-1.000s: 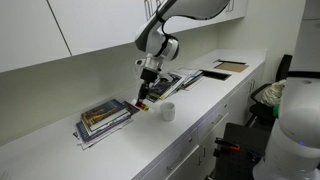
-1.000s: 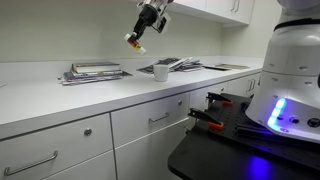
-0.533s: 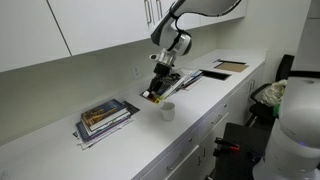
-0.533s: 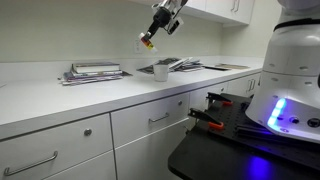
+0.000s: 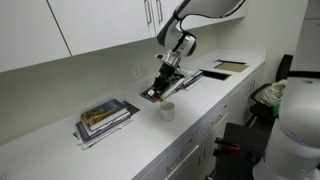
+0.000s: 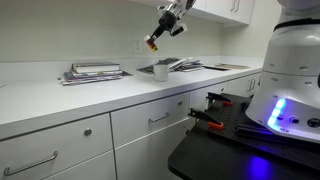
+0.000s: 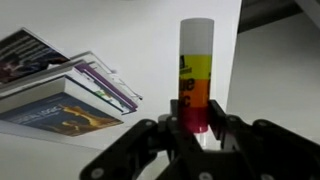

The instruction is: Pick up the glue stick and put it in the white mug

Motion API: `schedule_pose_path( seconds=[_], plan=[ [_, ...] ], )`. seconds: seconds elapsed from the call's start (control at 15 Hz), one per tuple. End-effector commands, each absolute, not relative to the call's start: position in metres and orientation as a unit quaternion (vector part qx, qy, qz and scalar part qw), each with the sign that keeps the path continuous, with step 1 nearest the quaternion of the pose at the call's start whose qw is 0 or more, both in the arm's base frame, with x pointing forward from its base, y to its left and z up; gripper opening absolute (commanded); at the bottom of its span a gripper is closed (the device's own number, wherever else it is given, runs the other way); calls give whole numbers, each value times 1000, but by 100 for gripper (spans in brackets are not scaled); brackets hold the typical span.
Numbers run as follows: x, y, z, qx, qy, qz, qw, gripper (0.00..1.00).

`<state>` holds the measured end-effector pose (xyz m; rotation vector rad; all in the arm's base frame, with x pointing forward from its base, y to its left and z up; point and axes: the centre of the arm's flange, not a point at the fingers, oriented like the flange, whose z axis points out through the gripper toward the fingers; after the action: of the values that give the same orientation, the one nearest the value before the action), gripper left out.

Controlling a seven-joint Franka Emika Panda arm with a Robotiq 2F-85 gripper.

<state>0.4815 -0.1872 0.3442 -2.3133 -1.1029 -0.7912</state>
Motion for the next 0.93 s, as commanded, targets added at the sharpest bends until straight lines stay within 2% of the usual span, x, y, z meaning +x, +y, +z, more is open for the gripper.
schedule_pose_path(
  seconds=[0.0,0.87],
  plan=[
    [478,-204,326,-819,-413,-321,236,8],
    [487,-243,276,-819,-423,-320,219,8]
  ],
)
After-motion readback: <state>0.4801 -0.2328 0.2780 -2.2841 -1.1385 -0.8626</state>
